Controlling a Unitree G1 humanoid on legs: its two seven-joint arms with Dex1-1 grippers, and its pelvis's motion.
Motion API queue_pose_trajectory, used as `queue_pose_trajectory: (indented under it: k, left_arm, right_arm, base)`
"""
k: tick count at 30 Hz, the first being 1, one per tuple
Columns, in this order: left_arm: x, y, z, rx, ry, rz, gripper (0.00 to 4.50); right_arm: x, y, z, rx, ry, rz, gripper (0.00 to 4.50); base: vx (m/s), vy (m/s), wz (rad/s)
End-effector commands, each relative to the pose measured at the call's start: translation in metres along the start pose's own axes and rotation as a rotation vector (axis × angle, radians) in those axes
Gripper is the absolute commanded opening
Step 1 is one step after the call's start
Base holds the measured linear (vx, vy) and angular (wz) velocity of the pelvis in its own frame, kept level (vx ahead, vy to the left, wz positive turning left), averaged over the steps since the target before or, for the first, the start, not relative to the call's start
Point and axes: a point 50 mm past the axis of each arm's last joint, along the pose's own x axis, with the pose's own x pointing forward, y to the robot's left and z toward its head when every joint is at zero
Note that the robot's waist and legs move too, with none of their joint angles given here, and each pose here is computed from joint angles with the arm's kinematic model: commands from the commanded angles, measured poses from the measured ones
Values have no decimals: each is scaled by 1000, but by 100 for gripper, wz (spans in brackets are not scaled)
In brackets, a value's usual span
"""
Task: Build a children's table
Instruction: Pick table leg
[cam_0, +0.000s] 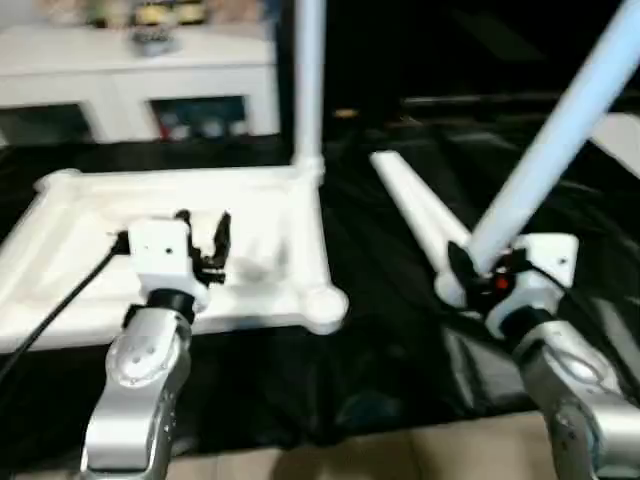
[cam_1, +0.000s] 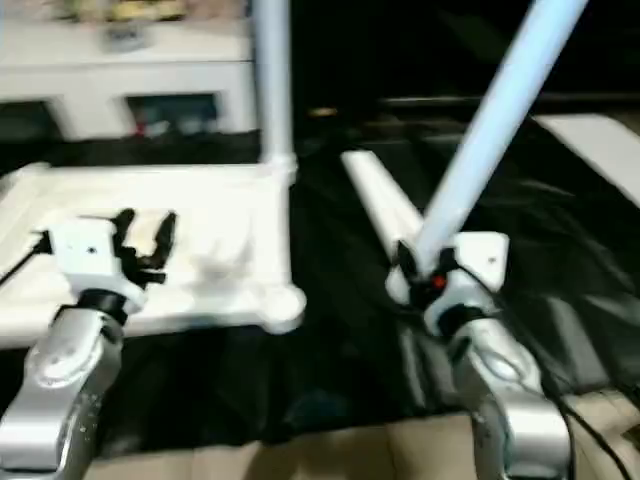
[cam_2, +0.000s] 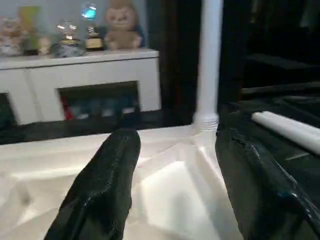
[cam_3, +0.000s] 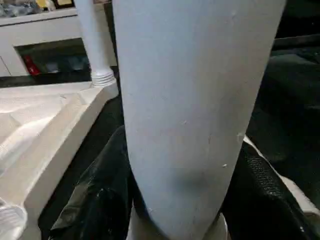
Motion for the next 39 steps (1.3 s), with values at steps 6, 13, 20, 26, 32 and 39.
queue_pose_trajectory:
  k: [6,13,20,26,32,39]
  left_arm:
    - [3,-1,0,30,2,-14,280]
    - [7,10,-1,4,-3,68,280]
    - [15,12,-5,14,12,96,280]
    - [40,1,-17,48,83,-132,280]
    - [52,-5,-10,61,60,-203,280]
    - [51,-19,-6,-35,12,-199,280]
  right_arm:
    - [13,21,2,-2,-23,135,191]
    - [29,42,4,83,-79,289,191]
    - [44,31,8,99,-75,224,191]
    - [46,16,4,30,-52,177,191]
    - [43,9,1,-9,-31,162,191]
    - [37,4,-7,9,-15,99,191]
  base:
    - [66,12,51]
    - [113,30,17]
    - [50,-4,3]
    - [-90,-19,3]
    - [-104,-1,0]
    - [-17,-4,0]
